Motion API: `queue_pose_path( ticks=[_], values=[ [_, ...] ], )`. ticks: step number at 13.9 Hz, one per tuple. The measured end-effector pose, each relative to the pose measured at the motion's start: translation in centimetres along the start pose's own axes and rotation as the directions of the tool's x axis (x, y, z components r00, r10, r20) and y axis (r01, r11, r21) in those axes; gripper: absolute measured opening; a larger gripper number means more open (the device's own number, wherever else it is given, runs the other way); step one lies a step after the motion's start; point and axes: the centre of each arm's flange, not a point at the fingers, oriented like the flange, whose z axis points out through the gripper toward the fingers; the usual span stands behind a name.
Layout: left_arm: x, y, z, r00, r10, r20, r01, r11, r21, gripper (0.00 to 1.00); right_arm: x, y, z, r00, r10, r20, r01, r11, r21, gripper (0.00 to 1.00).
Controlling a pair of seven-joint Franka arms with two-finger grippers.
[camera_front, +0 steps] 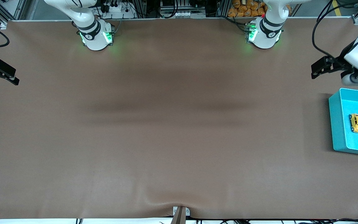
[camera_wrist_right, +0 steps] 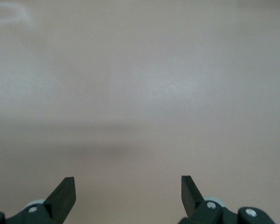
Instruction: Wind and store yellow beetle car
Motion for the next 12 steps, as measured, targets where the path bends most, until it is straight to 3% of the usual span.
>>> queue_pose_path(
  ticks=[12],
  values=[
    [-1.6, 1.9, -1.6, 1.0, -0.001, -0.01, 0.001, 1.0, -0.001, 1.0, 0.0, 0.0, 0.0, 1.0, 0.0, 0.0, 0.0, 1.0, 0.0, 1.0]
  ],
)
